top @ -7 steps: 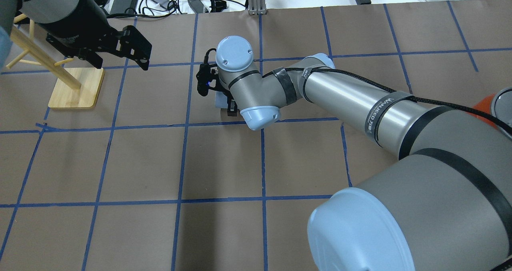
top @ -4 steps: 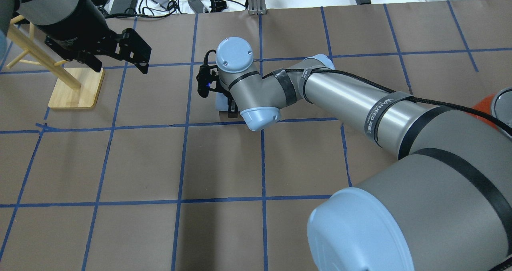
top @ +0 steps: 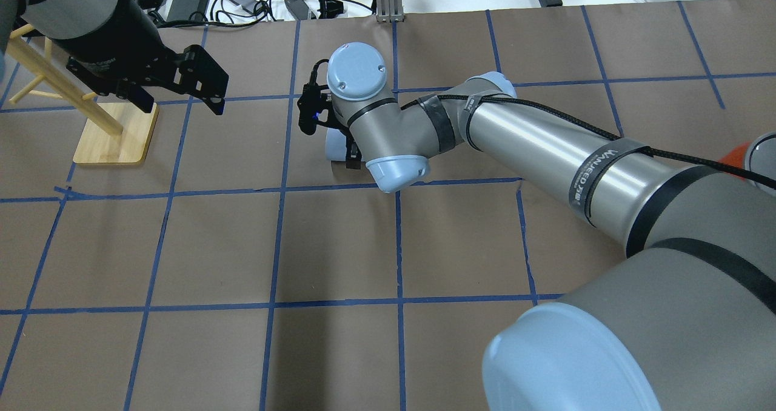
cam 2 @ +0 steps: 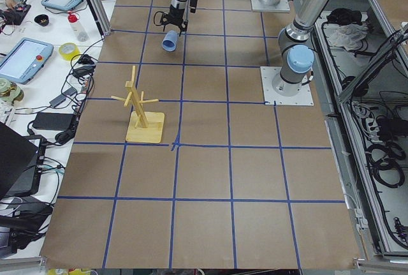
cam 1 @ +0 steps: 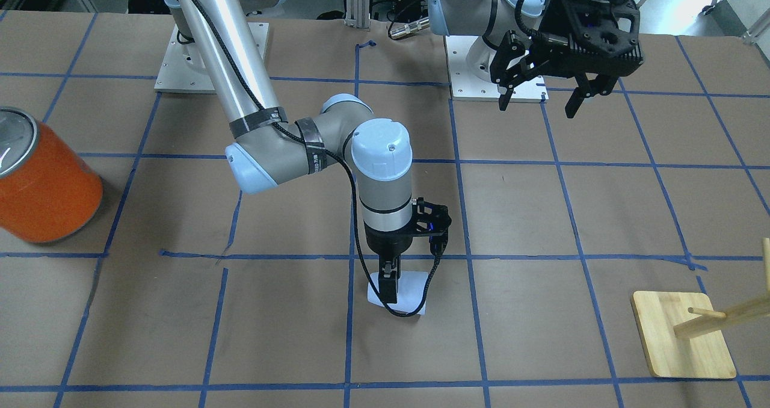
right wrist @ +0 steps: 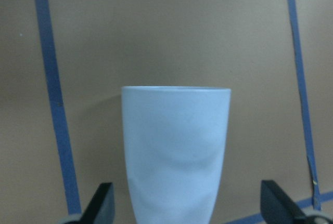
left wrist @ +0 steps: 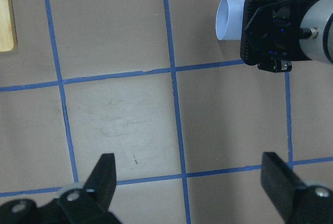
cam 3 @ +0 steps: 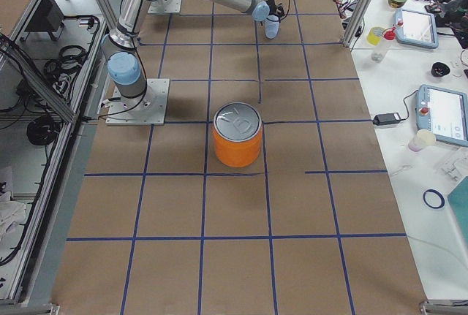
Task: Flip cup
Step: 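Lay the cup on its side and open the right gripper, then withdraw the right gripper while the left gripper reaches toward the cup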
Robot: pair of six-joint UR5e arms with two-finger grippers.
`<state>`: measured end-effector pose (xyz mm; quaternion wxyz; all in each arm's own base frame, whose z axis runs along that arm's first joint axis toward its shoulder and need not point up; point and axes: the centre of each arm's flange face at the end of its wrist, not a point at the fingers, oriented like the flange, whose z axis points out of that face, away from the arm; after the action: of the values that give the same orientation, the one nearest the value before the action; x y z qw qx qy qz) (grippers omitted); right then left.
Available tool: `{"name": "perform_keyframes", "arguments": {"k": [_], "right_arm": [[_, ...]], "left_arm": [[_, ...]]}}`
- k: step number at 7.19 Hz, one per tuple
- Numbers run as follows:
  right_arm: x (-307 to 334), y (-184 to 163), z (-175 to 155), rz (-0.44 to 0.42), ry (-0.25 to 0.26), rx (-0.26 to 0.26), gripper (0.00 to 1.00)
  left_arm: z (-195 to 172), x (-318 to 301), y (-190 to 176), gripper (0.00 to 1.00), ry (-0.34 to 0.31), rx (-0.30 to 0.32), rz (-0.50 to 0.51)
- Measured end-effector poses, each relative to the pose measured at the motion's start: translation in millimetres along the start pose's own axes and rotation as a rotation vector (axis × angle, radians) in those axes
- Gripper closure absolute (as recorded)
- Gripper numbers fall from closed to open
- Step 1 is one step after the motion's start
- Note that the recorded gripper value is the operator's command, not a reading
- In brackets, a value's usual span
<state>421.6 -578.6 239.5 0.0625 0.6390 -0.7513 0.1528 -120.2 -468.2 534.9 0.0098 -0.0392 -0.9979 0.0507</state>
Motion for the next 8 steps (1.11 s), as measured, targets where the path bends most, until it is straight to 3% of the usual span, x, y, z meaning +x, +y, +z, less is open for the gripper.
{"name": "perform_keyframes", "arguments": {"k": [1, 2, 4, 5, 6, 7, 8], "right_arm": [[12.6, 13.5, -15.4, 0.114, 0.037, -0.035, 0.00], [29.8, 38.2, -37.7, 0.282, 0.065, -0.075, 0.00], [55.6, 106.3, -82.5, 0.681, 0.040, -0.173, 0.00], [64.2, 142.5, -100.7, 0.900, 0.011, -0.217, 0.00], [74.2, 175.3, -120.1, 1.094, -0.025, -0.221, 0.00], [78.7, 207.0, -148.5, 1.227, -0.072, -0.235, 0.00], [74.3, 231.4, -180.8, 1.302, -0.110, -0.270, 0.00]], "left_arm": [[1.5, -9.2, 0.8, 0.00, 0.005, -0.028, -0.026], [5.0, -22.5, -1.4, 0.00, 0.010, -0.050, -0.054], [27.5, -39.1, -13.9, 0.00, 0.070, -0.094, -0.092], [47.9, -38.4, -28.4, 0.00, 0.152, -0.107, -0.106], [70.8, -33.6, -50.9, 0.00, 0.263, -0.086, -0.114], [93.4, -28.7, -69.2, 0.00, 0.360, -0.066, -0.114], [125.1, -26.2, -81.1, 0.00, 0.427, -0.063, -0.110]]}}
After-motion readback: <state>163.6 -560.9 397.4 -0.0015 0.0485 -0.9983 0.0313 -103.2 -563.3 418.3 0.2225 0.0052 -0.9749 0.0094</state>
